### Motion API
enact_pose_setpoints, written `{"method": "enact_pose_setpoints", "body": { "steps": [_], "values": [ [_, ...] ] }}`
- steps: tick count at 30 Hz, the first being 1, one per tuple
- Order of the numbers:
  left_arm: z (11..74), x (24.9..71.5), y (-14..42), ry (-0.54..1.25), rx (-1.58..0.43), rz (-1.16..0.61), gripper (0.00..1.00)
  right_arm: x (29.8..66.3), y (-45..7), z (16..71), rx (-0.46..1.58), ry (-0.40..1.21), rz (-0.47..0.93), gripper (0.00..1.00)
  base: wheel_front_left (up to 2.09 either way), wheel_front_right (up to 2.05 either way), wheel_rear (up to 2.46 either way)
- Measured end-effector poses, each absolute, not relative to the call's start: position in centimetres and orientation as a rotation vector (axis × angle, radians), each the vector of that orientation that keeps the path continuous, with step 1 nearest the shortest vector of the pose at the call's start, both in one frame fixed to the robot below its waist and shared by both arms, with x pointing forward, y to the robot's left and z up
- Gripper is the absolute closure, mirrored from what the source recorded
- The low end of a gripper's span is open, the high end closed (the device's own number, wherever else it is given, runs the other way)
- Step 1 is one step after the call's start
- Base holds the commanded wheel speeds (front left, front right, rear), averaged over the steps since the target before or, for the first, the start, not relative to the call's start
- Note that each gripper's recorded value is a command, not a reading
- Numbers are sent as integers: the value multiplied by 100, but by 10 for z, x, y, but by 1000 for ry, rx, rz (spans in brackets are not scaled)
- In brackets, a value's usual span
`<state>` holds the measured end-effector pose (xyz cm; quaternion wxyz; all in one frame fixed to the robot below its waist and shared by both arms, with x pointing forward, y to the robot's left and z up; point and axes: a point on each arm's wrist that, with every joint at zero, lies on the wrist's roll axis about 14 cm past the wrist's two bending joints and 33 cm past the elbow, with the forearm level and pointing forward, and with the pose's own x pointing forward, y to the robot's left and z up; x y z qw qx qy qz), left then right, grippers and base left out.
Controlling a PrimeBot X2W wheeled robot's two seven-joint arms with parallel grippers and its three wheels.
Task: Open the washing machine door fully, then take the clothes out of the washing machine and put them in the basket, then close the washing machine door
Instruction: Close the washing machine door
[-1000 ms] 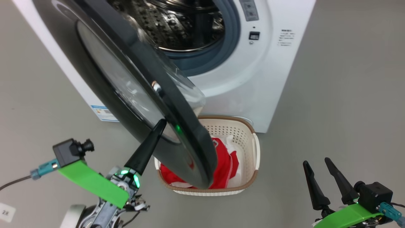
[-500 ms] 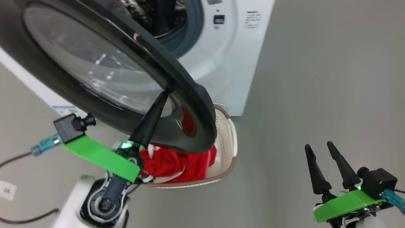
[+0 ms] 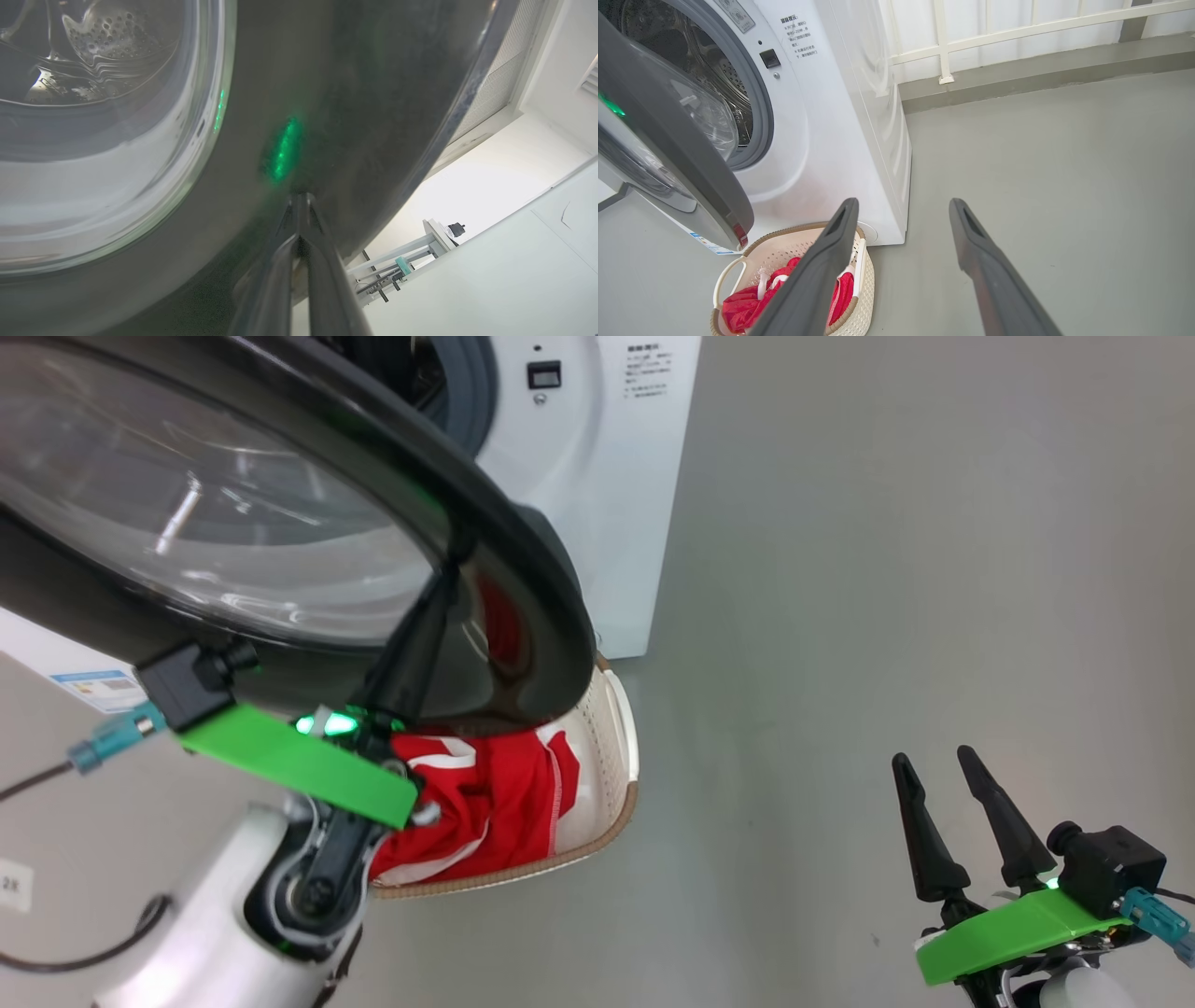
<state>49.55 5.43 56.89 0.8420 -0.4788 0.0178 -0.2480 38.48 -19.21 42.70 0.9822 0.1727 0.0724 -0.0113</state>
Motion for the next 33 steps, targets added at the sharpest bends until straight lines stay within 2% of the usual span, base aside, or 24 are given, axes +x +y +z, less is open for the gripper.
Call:
{"method": "enact_pose_setpoints", "body": {
  "steps": [15,33],
  "values": [
    [577,545,57,-73,-896,-471,100,379,-206,418,348,167,-80,0,0,0,0],
    [583,577,45,-132,-834,-451,100,385,-214,418,356,157,-116,0,0,0,0]
  ]
}}
